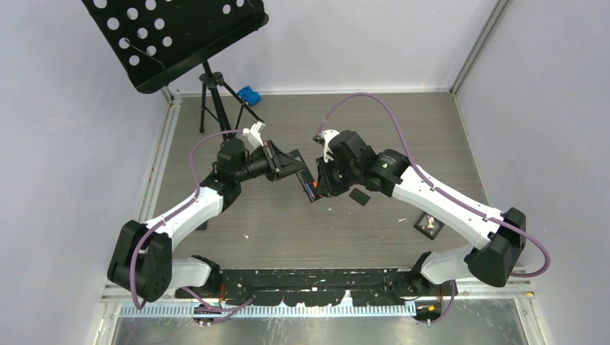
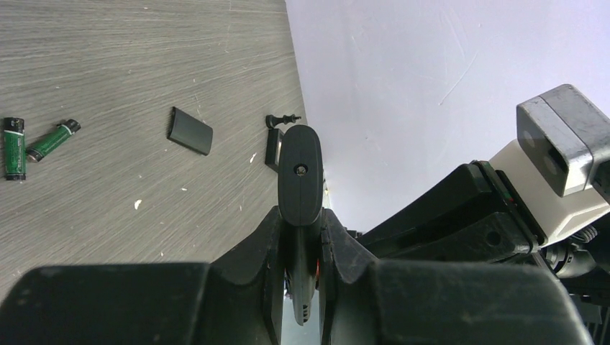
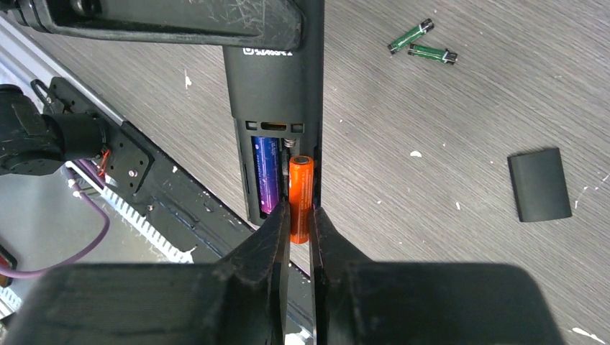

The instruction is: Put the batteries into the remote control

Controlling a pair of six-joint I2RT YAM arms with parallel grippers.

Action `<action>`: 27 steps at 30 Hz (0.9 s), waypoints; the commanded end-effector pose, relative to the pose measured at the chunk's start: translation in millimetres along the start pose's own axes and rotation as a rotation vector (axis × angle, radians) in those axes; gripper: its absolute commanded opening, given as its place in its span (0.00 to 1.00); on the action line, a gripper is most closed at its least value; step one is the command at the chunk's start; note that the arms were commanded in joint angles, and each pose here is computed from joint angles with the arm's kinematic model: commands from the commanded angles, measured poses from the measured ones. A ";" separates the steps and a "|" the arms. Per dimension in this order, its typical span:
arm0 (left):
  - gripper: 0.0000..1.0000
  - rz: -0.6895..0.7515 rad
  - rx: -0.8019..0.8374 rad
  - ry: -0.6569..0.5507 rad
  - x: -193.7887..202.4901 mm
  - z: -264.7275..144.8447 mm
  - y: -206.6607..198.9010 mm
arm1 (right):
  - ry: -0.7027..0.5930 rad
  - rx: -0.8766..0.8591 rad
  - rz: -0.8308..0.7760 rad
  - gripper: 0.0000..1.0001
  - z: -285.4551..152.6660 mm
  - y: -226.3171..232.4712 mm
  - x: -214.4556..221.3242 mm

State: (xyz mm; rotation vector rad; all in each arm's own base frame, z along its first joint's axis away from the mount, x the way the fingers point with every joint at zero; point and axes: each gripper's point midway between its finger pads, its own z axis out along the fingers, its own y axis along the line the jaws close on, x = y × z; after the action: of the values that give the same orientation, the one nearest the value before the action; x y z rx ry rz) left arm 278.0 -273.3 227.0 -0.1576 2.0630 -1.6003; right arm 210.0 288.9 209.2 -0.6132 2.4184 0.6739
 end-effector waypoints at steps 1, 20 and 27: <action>0.00 0.020 0.064 -0.009 -4.0 -0.7 -16.7 | -0.059 0.021 -0.024 0.17 -9.3 3.3 -19.7; 0.00 -0.013 0.070 -0.006 -4.8 2.7 -15.2 | -0.042 -0.011 -0.037 0.27 -8.1 10.8 -15.0; 0.00 -0.018 0.072 -0.008 -4.7 0.5 -17.6 | -0.087 0.012 -0.003 0.44 -13.3 8.5 -22.7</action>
State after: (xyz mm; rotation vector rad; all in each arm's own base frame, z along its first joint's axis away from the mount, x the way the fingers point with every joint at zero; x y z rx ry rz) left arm 280.2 -275.7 225.6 -0.2105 2.0766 -1.6367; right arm 210.4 289.8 211.5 -0.6181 2.4132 0.6447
